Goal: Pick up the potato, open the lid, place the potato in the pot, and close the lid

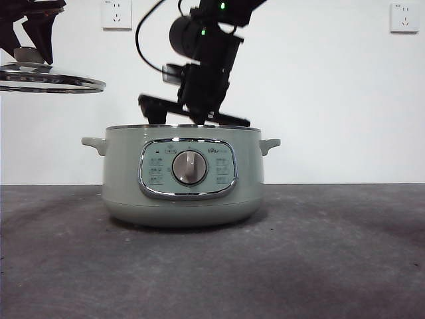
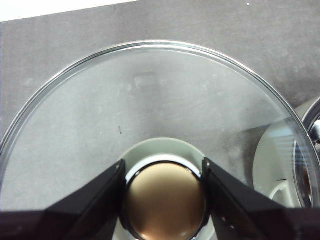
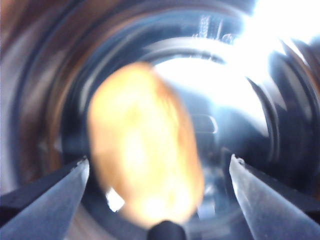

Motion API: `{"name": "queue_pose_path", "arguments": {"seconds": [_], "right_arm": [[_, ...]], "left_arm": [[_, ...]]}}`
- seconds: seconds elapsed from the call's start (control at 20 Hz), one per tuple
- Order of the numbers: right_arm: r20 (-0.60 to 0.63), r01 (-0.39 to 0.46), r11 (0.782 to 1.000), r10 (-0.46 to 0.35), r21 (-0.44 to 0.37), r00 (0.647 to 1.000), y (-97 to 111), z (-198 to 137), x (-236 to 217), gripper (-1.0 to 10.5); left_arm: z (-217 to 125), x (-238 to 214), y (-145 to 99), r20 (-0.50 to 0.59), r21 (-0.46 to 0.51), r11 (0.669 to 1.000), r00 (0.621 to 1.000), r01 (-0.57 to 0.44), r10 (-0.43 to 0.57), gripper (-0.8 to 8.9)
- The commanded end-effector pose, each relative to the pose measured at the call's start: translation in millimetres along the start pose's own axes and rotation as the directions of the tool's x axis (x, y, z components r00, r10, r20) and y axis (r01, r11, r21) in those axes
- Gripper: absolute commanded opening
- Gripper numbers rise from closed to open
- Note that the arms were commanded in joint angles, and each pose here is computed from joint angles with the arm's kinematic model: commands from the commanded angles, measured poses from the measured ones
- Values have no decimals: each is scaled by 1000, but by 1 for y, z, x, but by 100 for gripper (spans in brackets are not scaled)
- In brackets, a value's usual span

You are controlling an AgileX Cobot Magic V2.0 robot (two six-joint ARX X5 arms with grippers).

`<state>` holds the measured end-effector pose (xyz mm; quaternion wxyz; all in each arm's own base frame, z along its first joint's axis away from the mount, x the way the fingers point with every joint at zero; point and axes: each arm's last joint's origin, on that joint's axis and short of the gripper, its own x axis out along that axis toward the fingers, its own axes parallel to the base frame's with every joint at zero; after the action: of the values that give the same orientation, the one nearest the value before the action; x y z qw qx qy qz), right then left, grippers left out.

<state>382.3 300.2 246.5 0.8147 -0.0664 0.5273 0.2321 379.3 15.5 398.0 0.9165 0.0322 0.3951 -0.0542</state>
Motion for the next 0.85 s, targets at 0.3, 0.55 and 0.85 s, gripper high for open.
{"name": "queue_pose_path", "arguments": {"seconds": [0.3, 0.55, 0.85], "right_arm": [[36, 226, 963, -223, -149, 974, 14, -32, -141, -16], [42, 230, 954, -226, -191, 973, 18, -66, -187, -16], [69, 193, 956, -182, -223, 981, 18, -141, -202, -11]], "left_arm": [[9, -5, -66, 44, 87, 986, 988, 144, -148, -8], [7, -3, -112, 26, 132, 966, 974, 220, -225, -8], [1, -2, -153, -12, 175, 940, 956, 291, -294, -8]]}}
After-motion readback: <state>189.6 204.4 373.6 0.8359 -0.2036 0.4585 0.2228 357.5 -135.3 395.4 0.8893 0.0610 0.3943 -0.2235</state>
